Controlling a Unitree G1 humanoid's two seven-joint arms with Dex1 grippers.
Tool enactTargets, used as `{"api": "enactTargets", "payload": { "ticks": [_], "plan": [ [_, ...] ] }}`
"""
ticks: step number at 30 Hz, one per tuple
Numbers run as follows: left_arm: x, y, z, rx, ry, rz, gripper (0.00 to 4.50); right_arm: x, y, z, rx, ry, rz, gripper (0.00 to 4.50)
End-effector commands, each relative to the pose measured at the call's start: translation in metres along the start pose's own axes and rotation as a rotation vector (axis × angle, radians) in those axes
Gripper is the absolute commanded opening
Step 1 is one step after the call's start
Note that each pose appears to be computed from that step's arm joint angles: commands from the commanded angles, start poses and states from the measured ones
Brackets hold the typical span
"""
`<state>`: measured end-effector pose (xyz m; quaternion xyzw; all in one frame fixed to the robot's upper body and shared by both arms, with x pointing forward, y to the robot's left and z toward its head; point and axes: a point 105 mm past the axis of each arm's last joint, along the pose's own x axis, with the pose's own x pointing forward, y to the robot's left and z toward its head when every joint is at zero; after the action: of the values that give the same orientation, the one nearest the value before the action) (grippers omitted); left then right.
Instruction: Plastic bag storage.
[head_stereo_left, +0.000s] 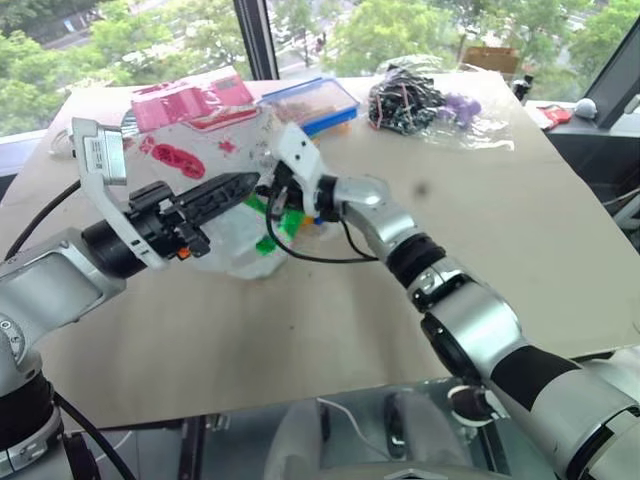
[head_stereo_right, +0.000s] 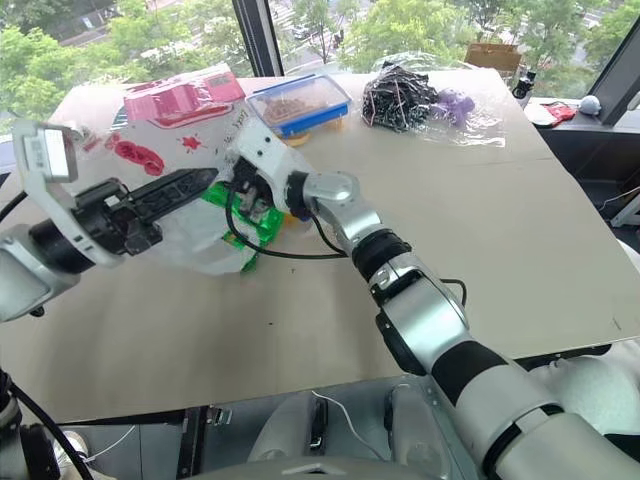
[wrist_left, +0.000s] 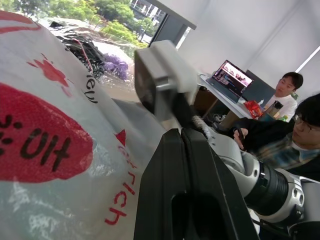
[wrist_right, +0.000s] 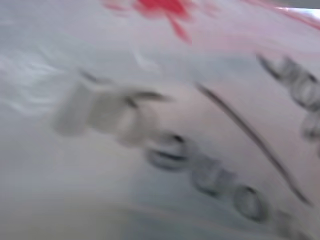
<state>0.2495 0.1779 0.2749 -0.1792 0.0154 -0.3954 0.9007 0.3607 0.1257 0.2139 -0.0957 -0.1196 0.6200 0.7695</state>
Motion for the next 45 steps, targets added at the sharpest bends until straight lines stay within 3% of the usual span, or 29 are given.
{"api": "enactTargets", "payload": {
  "ticks": [1, 4, 6, 11, 13, 16, 20, 21, 27, 32, 36, 42, 45],
  "plan": [
    [0.002, -0.005, 0.014, 0.017, -0.081, 0.014, 0.0, 0.057, 0.082, 0.037, -0.147, -0.102, 0.263, 0.73],
    [0.005, 0.014, 0.024, -0.019, -0.157, 0.087, 0.0, 0.04, 0.068, 0.029, -0.18, -0.097, 0.242, 1.72],
    [0.005, 0.026, 0.028, -0.031, -0.184, 0.126, 0.0, 0.028, 0.058, 0.03, -0.168, -0.116, 0.216, 2.69],
    [0.01, 0.061, 0.035, -0.065, -0.224, 0.202, 0.0, -0.016, 0.03, 0.043, -0.17, -0.155, 0.091, 2.69],
    [0.014, 0.071, 0.037, -0.059, -0.225, 0.22, 0.0, -0.033, 0.031, 0.045, -0.108, -0.132, 0.098, 2.69],
    [0.02, 0.083, 0.04, -0.045, -0.218, 0.227, 0.0, -0.056, 0.02, 0.047, -0.067, -0.092, -0.023, 2.69],
    [0.026, 0.089, 0.044, -0.028, -0.207, 0.21, 0.0, -0.082, 0.003, 0.043, -0.006, -0.042, -0.234, 4.4],
    [0.026, 0.091, 0.044, -0.02, -0.201, 0.209, 0.0, -0.087, 0.001, 0.038, 0.022, -0.016, -0.263, 4.46],
    [0.027, 0.088, 0.039, 0.022, -0.16, 0.184, 0.0, -0.101, -0.034, -0.008, 0.197, 0.14, -0.501, 4.46],
    [0.023, 0.081, 0.041, 0.061, -0.157, 0.178, 0.0, -0.093, -0.054, -0.042, 0.266, 0.206, -0.548, 4.46],
    [0.017, 0.074, 0.036, 0.115, -0.126, 0.187, 0.0, -0.091, -0.061, -0.052, 0.307, 0.198, -0.553, 4.46],
    [0.011, 0.069, 0.033, 0.135, -0.119, 0.199, 0.0, -0.094, -0.061, -0.042, 0.274, 0.175, -0.511, 2.1],
    [0.012, 0.07, 0.032, 0.128, -0.118, 0.203, 0.0, -0.101, -0.056, -0.038, 0.266, 0.172, -0.484, 2.1]
  ]
}}
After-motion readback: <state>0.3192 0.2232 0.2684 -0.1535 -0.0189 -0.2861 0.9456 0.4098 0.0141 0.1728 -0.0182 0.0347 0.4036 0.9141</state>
